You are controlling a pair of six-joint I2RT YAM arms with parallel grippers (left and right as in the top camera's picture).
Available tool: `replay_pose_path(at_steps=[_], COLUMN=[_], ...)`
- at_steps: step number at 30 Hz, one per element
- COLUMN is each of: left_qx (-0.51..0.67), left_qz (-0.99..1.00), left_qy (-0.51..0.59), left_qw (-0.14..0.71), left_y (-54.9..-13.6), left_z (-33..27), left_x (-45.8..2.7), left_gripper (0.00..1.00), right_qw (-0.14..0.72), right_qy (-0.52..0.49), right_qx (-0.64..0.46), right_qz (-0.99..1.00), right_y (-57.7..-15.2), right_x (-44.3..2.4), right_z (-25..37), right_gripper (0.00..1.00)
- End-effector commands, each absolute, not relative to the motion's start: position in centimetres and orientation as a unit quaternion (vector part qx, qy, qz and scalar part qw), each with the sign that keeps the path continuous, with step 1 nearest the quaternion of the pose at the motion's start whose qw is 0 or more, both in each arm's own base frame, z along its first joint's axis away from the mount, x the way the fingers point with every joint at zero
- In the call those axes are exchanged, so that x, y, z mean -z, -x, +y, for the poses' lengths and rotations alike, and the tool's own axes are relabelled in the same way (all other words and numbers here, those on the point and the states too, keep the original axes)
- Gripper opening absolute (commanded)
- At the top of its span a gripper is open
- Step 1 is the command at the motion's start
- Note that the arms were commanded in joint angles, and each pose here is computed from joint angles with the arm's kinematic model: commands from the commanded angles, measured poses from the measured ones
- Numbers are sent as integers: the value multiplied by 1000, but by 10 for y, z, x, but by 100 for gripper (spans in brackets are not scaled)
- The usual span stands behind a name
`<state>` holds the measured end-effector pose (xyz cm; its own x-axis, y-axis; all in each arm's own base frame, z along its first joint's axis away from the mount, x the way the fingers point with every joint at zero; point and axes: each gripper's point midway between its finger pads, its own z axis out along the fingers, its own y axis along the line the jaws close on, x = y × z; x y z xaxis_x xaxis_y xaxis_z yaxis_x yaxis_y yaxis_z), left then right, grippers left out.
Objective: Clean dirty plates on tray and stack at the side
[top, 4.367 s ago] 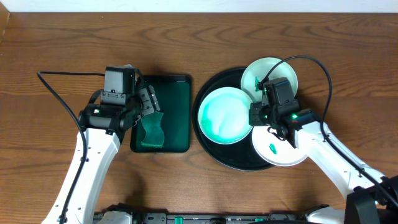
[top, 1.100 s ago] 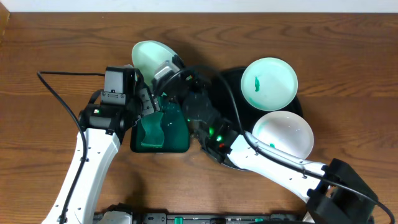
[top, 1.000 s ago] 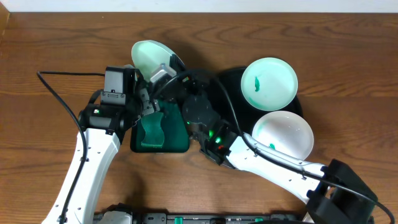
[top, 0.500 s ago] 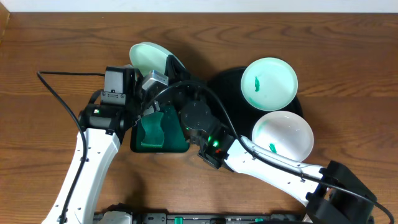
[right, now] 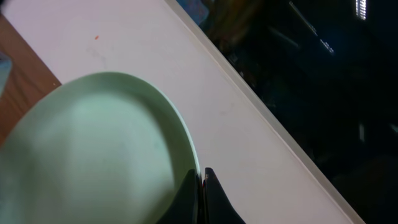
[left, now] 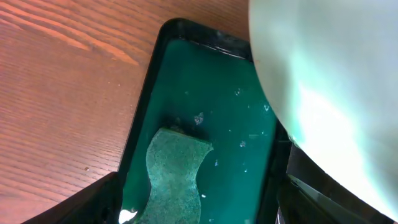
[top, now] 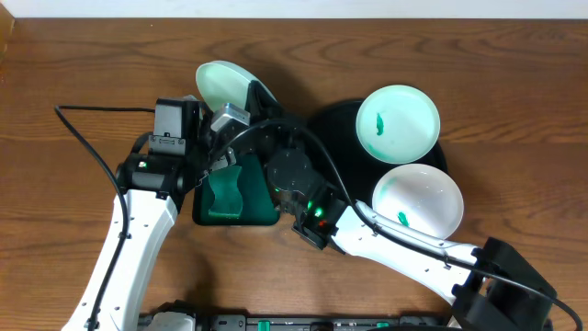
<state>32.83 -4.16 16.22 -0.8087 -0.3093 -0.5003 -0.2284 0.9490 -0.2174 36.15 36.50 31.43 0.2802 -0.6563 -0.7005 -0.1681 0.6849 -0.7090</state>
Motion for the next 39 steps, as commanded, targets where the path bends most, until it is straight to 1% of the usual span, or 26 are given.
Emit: replay_pose_path(at_steps=[1,11,17,20,24,29,33,35,39], left_qx=[69,69,69,69,69,69,69,69,69], left_qz=[945,945,945,945,945,945,945,945,945], left_qy=[140,140,140,140,140,140,140,140,140], left_qw=[287,287,287,287,287,287,287,287,287], left_y=[-333,-333,-333,-333,-333,-333,-333,-333,-333], left_z=[-39,-39,-39,-39,-39,-39,-39,-39,-39], left_x=[-171,-171,-171,-171,-171,-171,-171,-171,-171], left_gripper=[80,80,80,80,80,80,80,80,80], right_qw=[720,719,722,722,707,636,572,545,502], right_qy=[343,340,320,300,242,178,170,159,148], right_qx=[179,179,157,149,129,40,-39,-69,-134], right_qz=[577,579,592,606,652,750,801,821,842], right_y=[-363,-365,-366,-370,-381,-398,-395,-393,-392], right_x=[-324,-324,-322,-320,-306,-246,-209,-198,-192], right_z=[362,360,359,353,334,316,319,317,314], right_gripper=[1,1,1,1,1,1,1,1,1])
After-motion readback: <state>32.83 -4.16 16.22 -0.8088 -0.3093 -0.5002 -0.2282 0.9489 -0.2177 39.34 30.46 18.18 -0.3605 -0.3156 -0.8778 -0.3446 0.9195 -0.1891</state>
